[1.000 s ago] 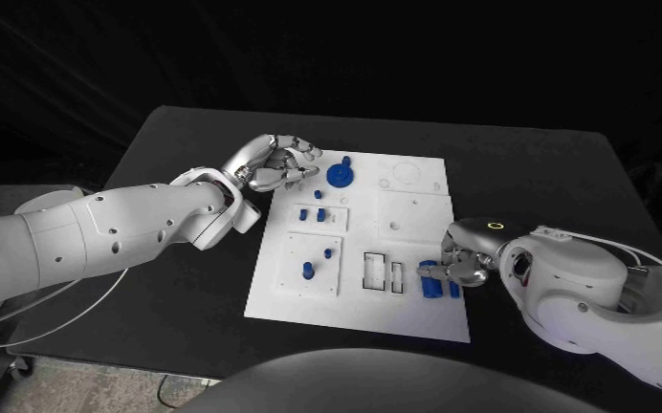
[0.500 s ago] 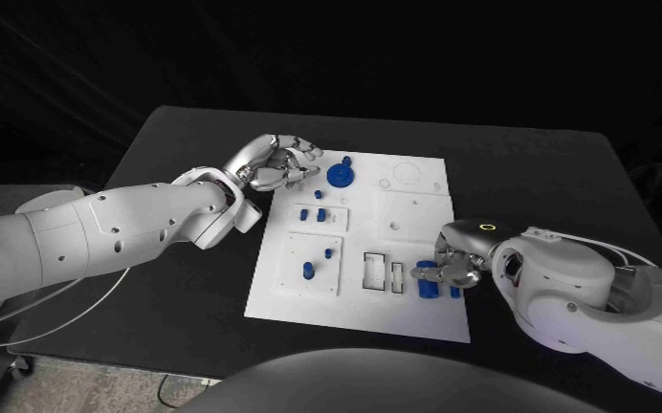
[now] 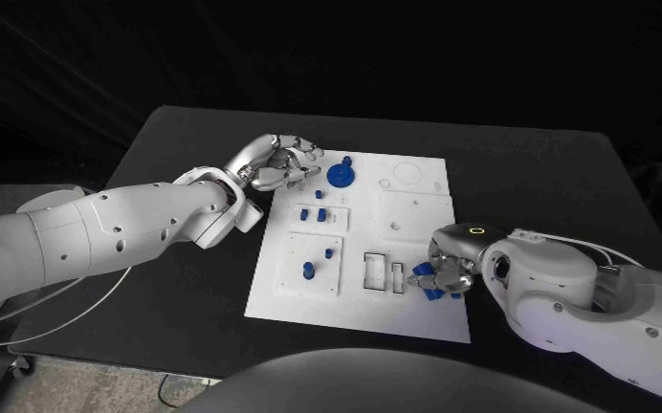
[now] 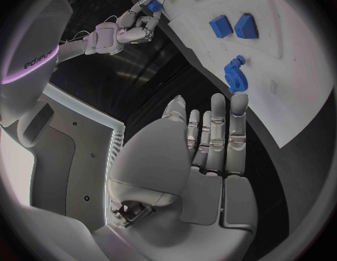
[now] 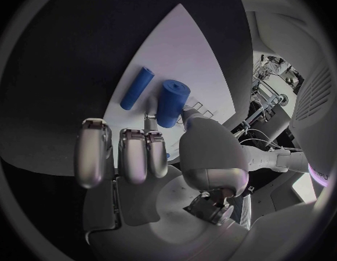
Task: Assemble the parts on the task board
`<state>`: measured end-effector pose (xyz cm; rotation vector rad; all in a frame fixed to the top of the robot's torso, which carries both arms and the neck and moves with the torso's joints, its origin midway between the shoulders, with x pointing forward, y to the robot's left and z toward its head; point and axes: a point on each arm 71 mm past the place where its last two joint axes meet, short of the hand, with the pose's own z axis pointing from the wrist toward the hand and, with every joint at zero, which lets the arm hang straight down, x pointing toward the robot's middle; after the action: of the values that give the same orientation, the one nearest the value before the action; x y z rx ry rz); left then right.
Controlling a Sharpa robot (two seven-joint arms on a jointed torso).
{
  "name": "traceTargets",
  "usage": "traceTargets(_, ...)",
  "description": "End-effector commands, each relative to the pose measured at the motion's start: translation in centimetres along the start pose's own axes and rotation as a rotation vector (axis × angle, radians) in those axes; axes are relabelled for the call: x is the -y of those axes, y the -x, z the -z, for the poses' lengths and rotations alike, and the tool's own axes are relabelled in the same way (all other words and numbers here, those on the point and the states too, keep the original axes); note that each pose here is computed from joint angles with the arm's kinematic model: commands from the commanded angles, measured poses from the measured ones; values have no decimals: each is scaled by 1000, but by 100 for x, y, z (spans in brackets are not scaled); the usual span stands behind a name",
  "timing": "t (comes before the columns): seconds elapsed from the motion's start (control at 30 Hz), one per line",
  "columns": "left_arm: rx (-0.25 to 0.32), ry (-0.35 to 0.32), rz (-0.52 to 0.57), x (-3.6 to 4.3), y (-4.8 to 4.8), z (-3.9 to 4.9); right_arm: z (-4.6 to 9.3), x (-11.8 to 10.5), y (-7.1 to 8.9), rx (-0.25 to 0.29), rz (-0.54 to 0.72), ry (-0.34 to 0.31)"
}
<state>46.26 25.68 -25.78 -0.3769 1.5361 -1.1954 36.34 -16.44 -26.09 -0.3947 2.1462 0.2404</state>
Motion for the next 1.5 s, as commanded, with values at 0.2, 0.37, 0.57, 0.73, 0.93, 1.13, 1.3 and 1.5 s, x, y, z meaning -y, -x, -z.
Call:
traceTargets(0.2,-18,-1,20,3,-29,-9,-33,26,-84,-59,12,-17)
traceTargets(0.37,-19,0,21,0,-28,-9,-31,37,-76,-48,-90,-10)
traceTargets(0.57,-21,0,23,-4,-30,-12,-4,77,-43,-40,-222,-12)
traceTargets(0.73,-22,0,25,-4,-35,-15,35,136,55,-54,-390,-21)
traceTargets(0.93,-23,0,26,-1,-47,-25,46,179,179,-107,-580,-33)
traceTargets(1.13,-28,1,30,6,-64,-35,8,101,212,-165,-593,-13)
traceTargets(1.3,-25,2,30,6,-55,-26,-71,31,224,-184,-571,-3)
traceTargets(1.5,-22,5,29,4,-45,-16,-154,-39,215,-212,-544,8)
